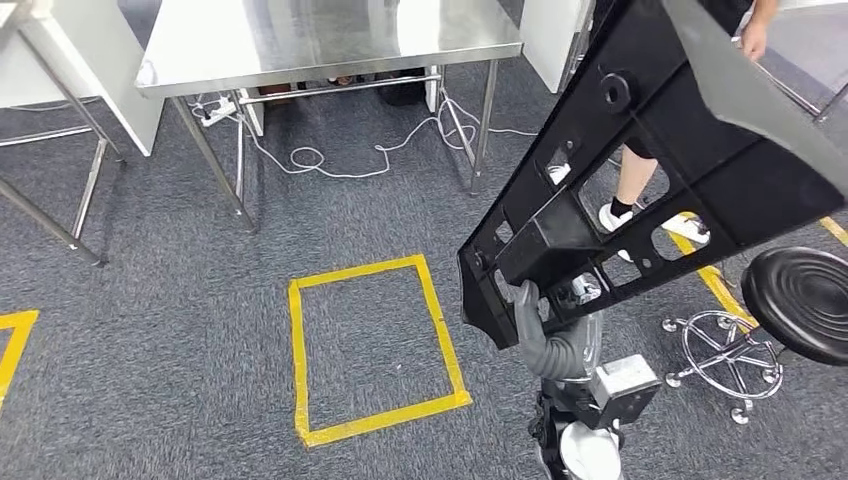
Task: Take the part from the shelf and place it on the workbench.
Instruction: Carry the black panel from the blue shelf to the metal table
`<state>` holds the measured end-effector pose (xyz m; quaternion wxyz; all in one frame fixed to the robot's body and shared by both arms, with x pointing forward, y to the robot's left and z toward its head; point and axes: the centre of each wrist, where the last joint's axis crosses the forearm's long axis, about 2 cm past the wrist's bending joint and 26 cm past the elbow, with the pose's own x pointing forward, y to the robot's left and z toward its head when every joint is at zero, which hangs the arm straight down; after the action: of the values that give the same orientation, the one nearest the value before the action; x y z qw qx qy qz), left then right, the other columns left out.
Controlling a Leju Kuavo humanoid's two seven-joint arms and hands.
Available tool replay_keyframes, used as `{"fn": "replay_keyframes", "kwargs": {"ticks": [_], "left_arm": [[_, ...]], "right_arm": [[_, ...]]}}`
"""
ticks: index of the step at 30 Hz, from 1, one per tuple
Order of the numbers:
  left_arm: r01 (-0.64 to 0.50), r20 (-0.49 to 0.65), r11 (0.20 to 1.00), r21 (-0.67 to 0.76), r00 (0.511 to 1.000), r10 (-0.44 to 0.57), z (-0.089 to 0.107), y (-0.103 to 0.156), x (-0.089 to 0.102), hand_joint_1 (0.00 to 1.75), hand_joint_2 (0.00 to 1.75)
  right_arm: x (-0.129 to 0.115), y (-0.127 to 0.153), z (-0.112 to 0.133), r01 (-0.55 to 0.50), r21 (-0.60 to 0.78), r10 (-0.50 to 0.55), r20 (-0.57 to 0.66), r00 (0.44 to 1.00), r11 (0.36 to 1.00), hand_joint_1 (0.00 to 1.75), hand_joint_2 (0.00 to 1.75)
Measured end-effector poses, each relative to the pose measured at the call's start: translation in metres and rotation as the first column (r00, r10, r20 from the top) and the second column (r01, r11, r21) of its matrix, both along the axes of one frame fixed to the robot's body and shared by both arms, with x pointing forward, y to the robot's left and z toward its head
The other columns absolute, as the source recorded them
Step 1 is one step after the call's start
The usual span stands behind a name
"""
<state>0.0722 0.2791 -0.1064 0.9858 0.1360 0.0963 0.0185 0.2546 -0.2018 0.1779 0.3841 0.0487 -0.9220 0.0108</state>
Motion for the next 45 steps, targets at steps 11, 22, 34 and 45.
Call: {"fn": "replay_keyframes", "kwargs": {"ticks": [11, 22, 34, 45], "left_arm": [[-0.004, -0.004, 1.0, -0.003, 1.0, 0.004, 0.0, -0.002, -0.002, 0.0, 1.75], [-0.005, -0.006, 1.0, -0.001, 1.0, 0.005, 0.0, -0.001, -0.003, 0.0, 1.75], [-0.005, -0.003, 1.0, 0.0, 1.0, 0.005, 0.0, -0.002, -0.002, 0.0, 1.75], [-0.004, -0.001, 1.0, 0.006, 1.0, 0.004, 0.0, -0.004, -0.001, 0.0, 1.75]], "right_arm": [[-0.002, 0.0, -0.008, -0.011, -0.005, 0.011, -0.03, 0.999, 1.0, 1.75, 1.75], [-0.002, 0.0, -0.009, -0.008, -0.001, 0.008, -0.036, 0.999, 1.0, 1.75, 1.75], [-0.002, 0.0, -0.01, -0.007, -0.002, 0.007, -0.037, 0.999, 1.0, 1.75, 1.75], [-0.001, 0.0, -0.01, -0.002, 0.002, 0.002, -0.038, 0.999, 1.0, 1.75, 1.75]]}}
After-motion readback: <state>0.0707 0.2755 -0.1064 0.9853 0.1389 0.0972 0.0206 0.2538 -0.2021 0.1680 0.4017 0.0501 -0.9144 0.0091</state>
